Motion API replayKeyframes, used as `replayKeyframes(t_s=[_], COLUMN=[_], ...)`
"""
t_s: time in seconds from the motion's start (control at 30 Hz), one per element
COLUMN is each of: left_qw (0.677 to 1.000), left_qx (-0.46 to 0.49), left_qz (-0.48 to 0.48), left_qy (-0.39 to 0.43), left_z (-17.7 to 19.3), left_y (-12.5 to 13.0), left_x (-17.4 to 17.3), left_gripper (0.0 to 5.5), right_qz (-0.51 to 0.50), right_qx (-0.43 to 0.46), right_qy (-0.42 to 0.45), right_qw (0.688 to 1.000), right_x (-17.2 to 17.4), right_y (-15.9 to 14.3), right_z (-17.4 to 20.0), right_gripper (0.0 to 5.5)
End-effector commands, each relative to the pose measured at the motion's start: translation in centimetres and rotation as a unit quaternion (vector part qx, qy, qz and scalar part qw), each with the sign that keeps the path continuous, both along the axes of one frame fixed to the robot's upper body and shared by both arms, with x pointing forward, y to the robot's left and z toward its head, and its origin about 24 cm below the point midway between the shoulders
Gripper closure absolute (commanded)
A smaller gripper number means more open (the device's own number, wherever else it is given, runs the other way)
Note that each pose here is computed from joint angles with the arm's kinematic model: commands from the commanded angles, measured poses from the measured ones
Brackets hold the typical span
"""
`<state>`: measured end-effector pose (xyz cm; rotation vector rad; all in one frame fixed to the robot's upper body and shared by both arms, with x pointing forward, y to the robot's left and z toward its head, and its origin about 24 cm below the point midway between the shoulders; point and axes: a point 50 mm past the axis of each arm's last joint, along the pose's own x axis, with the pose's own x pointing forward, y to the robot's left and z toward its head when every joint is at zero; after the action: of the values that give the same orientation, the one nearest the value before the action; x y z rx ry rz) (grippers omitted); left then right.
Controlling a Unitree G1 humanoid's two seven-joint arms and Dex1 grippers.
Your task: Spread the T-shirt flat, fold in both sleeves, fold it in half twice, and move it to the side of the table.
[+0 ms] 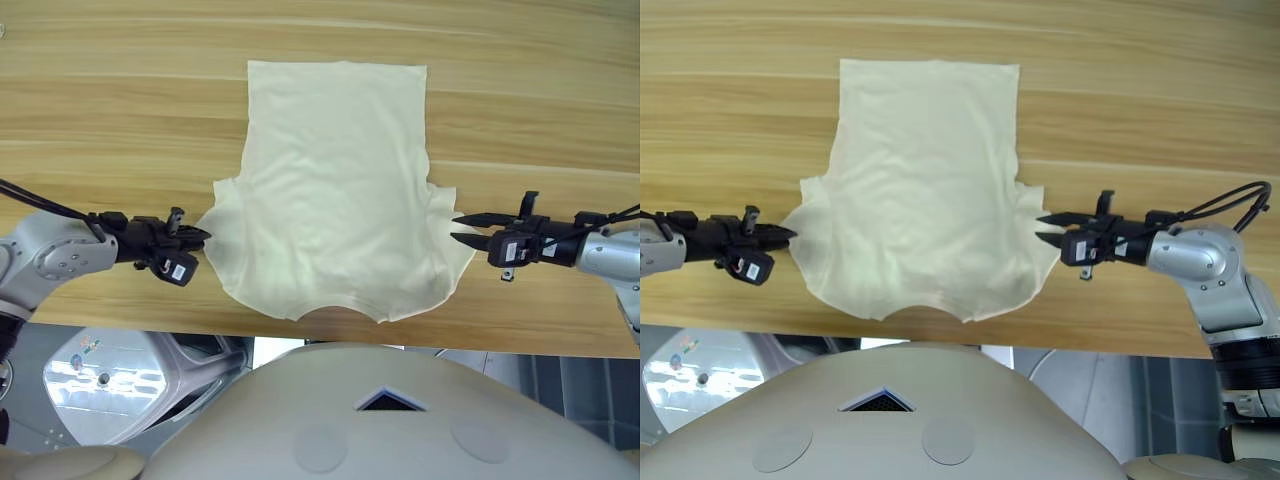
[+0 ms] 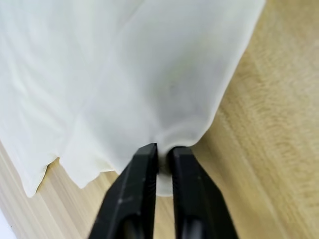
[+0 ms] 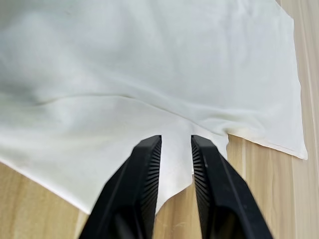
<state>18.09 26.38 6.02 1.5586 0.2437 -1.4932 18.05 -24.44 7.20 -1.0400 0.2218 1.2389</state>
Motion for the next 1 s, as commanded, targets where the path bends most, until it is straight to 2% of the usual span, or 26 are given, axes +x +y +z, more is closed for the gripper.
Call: replayKeyframes(t_s=[0.03,0.17,0.4,1.0], left_qw=[1.0,1.0,0.998,0.999], left_qx=[0.004,0.017,0.013,-0.009], left_qz=[-0.006,0.005,0.022,-0.019], left_qy=[0.007,-0.007,-0.054,-0.039], left_z=[-0.4,-0.2,2.3,1.4], left_y=[-0.1,0.8,1.8,0.8], left_x=[0.0,0.3,1.1,0.3], left_gripper=[5.48,5.48,5.48,5.48], right_qz=[0.0,0.001,0.001,0.003], right_qx=[0.0,0.002,0.006,0.009], right_qy=[-0.01,-0.007,-0.005,-0.006], right_qw=[1.0,1.0,1.0,1.0], right_x=[0.2,0.1,0.1,0.0], right_y=[0.0,0.1,0.3,0.5], right_z=[0.3,0.1,-0.2,-0.3], right_gripper=[4.39,4.39,4.39,4.39])
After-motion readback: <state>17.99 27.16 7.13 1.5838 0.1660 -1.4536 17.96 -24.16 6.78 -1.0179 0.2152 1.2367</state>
